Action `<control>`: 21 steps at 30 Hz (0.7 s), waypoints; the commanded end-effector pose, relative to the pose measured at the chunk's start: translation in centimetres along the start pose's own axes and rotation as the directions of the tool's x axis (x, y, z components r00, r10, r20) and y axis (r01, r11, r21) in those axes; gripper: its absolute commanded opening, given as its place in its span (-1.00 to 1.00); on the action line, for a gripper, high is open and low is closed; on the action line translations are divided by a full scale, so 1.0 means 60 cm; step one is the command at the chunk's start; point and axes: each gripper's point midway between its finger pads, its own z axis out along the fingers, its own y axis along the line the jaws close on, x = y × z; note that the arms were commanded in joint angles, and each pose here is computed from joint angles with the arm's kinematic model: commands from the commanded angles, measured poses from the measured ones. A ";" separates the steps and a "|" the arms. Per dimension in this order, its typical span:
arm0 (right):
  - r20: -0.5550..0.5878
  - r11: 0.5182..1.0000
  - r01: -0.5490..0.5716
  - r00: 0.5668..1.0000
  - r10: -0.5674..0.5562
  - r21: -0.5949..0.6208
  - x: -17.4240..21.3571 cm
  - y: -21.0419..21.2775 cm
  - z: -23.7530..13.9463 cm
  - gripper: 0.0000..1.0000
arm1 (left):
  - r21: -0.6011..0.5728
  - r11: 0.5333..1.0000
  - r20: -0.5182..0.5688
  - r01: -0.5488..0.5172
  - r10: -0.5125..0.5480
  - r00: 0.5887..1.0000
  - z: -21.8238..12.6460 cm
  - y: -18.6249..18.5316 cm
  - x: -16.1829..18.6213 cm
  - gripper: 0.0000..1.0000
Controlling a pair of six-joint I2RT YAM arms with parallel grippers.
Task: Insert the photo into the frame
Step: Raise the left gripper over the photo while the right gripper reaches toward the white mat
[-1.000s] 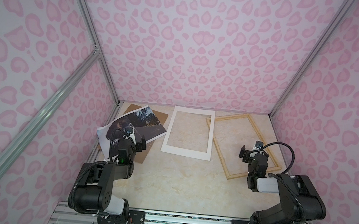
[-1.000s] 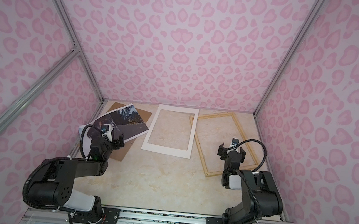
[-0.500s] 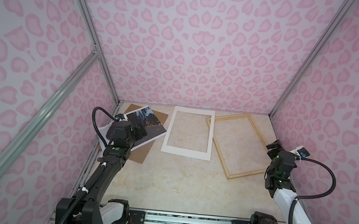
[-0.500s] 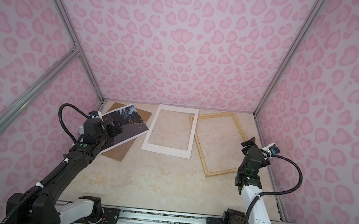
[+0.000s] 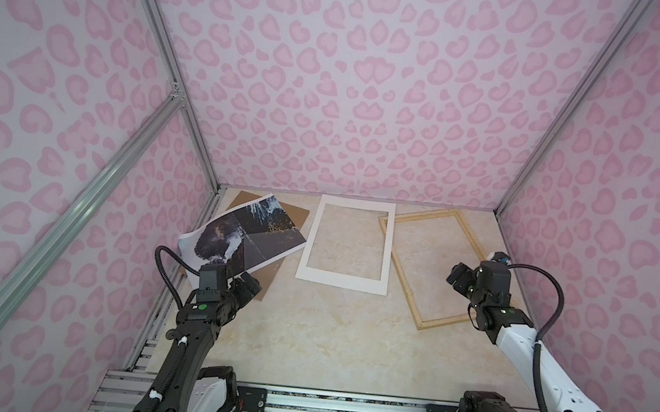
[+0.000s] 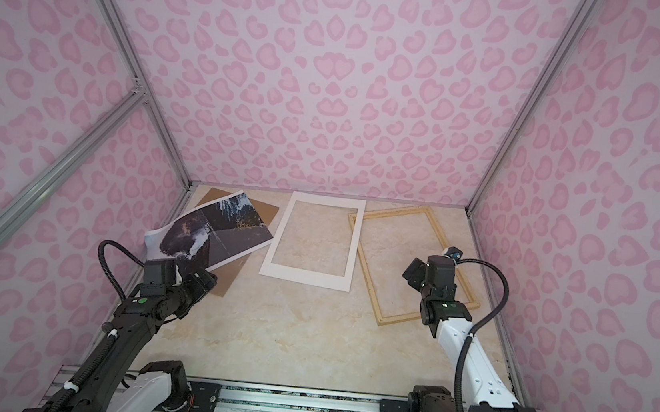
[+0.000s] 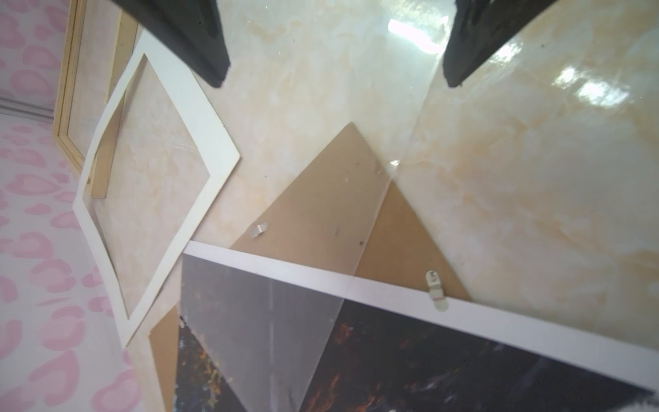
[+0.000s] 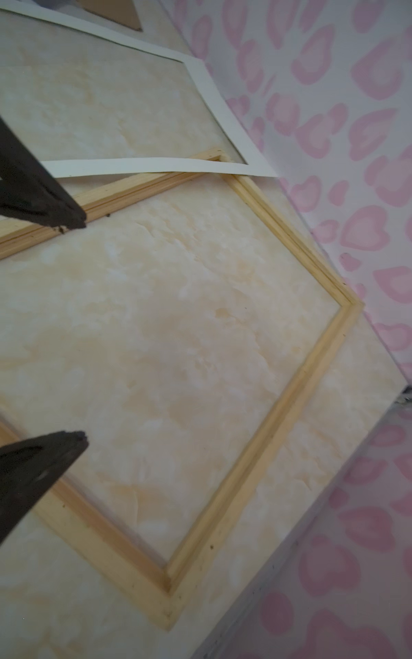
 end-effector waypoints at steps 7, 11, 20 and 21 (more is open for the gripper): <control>-0.237 0.922 0.136 0.943 -0.232 -0.364 0.078 0.223 0.114 0.92 | 0.146 0.989 -0.070 0.014 -0.003 0.998 0.010 -0.028 0.006 0.97; -0.320 0.880 0.051 0.920 -0.225 -0.472 0.078 0.302 0.187 0.78 | 0.212 0.977 -0.028 -0.018 0.024 0.999 -0.018 -0.057 -0.007 0.95; -0.373 0.849 -0.109 0.921 -0.109 -0.517 0.051 0.363 0.306 0.47 | 0.323 0.945 0.006 -0.059 0.061 0.998 -0.058 -0.105 -0.019 0.95; -0.369 0.857 -0.115 0.925 -0.093 -0.503 0.048 0.357 0.315 0.48 | 0.330 0.942 0.006 -0.056 0.057 0.998 -0.060 -0.107 -0.019 0.95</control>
